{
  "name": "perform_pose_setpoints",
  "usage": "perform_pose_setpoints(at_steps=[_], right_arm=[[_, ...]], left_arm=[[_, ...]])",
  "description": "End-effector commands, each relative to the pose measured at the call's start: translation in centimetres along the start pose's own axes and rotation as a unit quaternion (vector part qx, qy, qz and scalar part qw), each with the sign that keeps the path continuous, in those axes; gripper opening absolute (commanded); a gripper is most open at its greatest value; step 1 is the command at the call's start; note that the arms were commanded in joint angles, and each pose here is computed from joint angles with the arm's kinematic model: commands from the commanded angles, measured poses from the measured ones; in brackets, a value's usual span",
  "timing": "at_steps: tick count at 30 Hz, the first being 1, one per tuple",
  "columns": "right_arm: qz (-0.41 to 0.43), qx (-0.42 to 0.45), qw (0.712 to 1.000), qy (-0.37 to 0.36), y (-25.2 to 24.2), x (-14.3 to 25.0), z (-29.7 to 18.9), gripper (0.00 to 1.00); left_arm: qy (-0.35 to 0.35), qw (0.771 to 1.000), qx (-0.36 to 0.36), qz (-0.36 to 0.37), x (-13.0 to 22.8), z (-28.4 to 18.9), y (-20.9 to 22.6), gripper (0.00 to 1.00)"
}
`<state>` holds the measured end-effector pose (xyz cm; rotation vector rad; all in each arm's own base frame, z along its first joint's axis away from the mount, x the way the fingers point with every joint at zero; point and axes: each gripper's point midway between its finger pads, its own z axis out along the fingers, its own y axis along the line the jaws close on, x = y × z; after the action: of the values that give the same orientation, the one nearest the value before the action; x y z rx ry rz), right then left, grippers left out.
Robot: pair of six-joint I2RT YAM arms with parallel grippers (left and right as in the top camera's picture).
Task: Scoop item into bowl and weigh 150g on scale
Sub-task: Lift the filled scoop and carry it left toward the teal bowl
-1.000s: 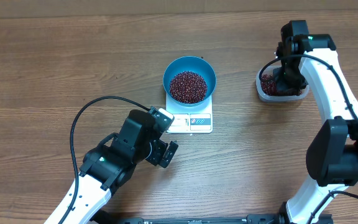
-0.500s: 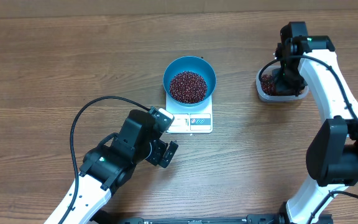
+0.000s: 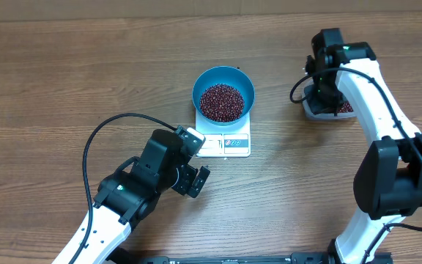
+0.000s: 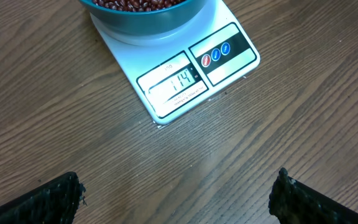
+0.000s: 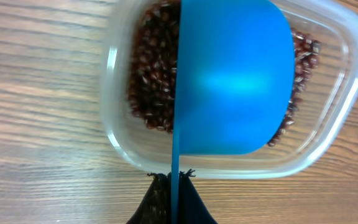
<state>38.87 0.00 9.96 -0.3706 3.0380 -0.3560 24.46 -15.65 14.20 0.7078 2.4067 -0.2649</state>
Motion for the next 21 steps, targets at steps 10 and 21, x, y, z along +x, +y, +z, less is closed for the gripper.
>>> perform_pose_setpoints(at_steps=[10,21], right_arm=[[-0.008,-0.097,0.995,-0.002,3.0,0.1,0.1,0.04],[0.054,-0.231,0.971,-0.030,2.1,0.0,-0.5,0.04]], left_arm=[[0.004,1.000,-0.002,0.008,0.1,0.2,0.0,0.99],[0.004,1.000,-0.002,0.008,0.1,0.2,0.0,1.00]])
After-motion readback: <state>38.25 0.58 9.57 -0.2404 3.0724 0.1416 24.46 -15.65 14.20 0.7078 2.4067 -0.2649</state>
